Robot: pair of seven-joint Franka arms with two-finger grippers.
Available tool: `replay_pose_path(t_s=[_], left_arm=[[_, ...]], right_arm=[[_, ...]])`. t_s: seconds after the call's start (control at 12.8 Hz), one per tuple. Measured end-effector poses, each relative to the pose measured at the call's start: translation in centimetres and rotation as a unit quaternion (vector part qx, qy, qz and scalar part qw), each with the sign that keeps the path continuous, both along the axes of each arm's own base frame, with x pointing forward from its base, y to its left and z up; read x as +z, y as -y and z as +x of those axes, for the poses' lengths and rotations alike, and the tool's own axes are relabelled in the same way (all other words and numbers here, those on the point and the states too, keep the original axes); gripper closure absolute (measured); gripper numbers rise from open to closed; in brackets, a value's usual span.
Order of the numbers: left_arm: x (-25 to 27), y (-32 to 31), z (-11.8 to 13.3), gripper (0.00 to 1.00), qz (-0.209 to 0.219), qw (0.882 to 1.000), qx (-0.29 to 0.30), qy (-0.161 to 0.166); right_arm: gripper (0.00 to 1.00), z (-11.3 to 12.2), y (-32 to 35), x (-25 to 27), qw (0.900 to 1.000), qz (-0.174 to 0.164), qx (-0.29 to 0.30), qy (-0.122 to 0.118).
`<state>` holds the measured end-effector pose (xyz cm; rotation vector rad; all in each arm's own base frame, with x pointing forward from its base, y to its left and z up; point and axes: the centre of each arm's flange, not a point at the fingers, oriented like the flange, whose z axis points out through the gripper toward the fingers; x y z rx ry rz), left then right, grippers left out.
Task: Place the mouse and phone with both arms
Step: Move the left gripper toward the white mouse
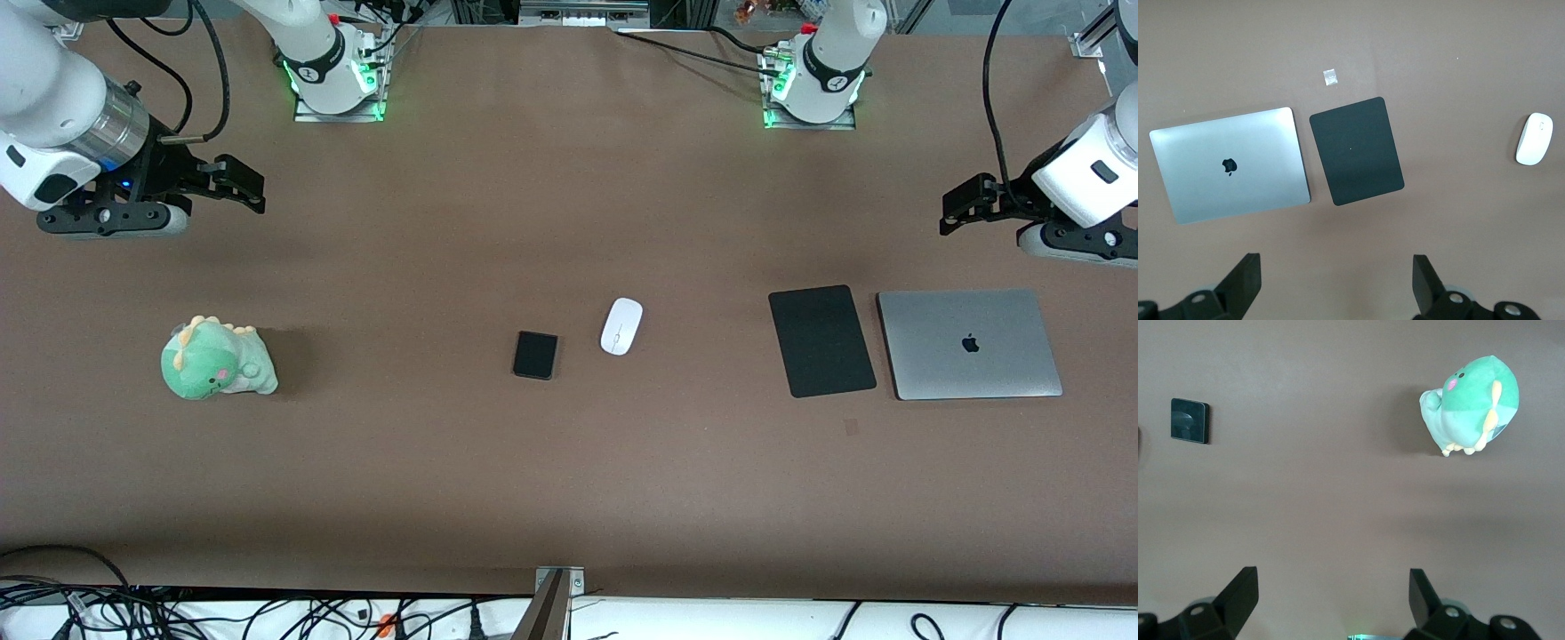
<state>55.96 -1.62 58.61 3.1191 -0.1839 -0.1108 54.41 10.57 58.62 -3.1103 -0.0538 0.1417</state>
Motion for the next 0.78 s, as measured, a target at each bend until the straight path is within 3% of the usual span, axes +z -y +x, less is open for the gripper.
replay_pose_path(t_s=[0.39, 0.63, 0.78], left_arm=[[0.2, 0.0, 0.0, 0.00, -0.001, 1.000, 0.000, -0.001], [-0.7, 0.2, -0.5, 0.00, -0.007, 0.999, -0.001, -0.032], [-3.0, 2.1, -0.3, 0.00, -0.010, 0.997, -0.025, -0.071]], right_arm=[[0.00, -0.1, -0.7, 0.7, 1.000, 0.002, 0.010, 0.008], [0.00, -0.1, -0.7, 0.9, 1.000, 0.002, 0.012, 0.010], [0.00, -0.1, -0.7, 1.0, 1.000, 0.002, 0.014, 0.011]])
